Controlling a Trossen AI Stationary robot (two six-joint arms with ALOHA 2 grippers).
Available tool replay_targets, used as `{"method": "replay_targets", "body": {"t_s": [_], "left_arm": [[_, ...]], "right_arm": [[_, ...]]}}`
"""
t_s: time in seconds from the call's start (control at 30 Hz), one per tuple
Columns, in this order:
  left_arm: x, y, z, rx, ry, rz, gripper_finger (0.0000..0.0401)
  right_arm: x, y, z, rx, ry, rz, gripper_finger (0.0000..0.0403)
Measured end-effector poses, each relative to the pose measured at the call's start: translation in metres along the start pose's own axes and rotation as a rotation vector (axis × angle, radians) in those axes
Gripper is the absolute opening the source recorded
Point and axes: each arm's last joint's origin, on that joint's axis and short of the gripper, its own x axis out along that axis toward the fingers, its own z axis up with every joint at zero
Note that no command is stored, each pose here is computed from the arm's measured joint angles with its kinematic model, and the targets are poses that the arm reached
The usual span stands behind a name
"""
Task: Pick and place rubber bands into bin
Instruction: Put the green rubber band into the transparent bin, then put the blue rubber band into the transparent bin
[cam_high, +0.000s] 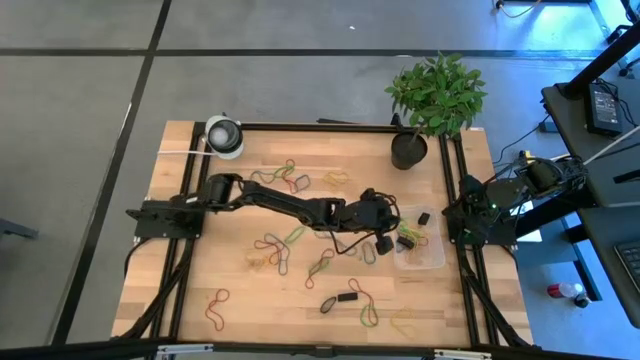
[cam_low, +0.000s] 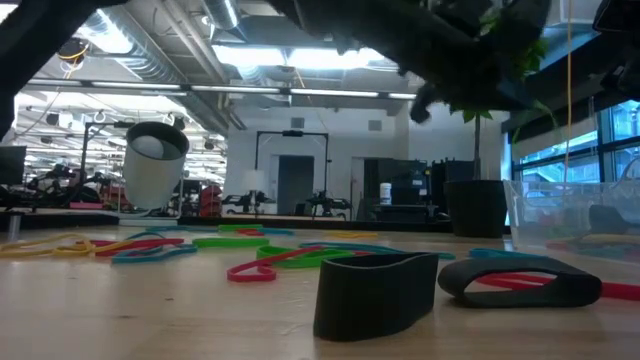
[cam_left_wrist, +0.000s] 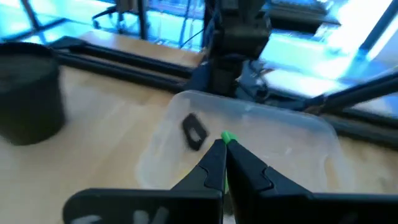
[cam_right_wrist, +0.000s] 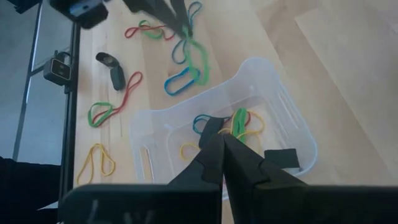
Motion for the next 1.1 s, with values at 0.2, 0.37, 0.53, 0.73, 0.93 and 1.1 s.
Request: {"method": "replay_targets", "body": {"t_s": [0.2,0.37,0.53,0.73,0.93,1.1], "left_arm": [[0.019,0.002,-0.027,-0.084,0.035,-0.054,0.0003],[0.028,0.002,-0.044,-0.127,0.066,-0.076,0.0015],[0.028,0.002,-0.042,-0.135,0.05,-0.082,0.0049],[0.029,0.002,-0.012,-0.147,-0.071,-0.11,0.0108],[0.031,0.002,-0.002,-0.09,-0.077,-0.101,0.0147],[0.029,0.001,0.002,-0.085,-0.1,-0.106,0.015]], "right_arm": [[0.0,0.0,0.0,0.002,-0.013,-0.015,0.0013],[0.0,-0.001,0.0,0.002,-0.015,-0.018,0.0013],[0.0,-0.001,0.0,0.002,-0.015,-0.017,0.0013],[0.0,-0.001,0.0,0.004,-0.015,-0.018,0.0013],[0.0,-0.001,0.0,0.013,-0.015,-0.017,0.0013],[0.0,-0.001,0.0,0.032,-0.015,-0.017,0.0013]]}}
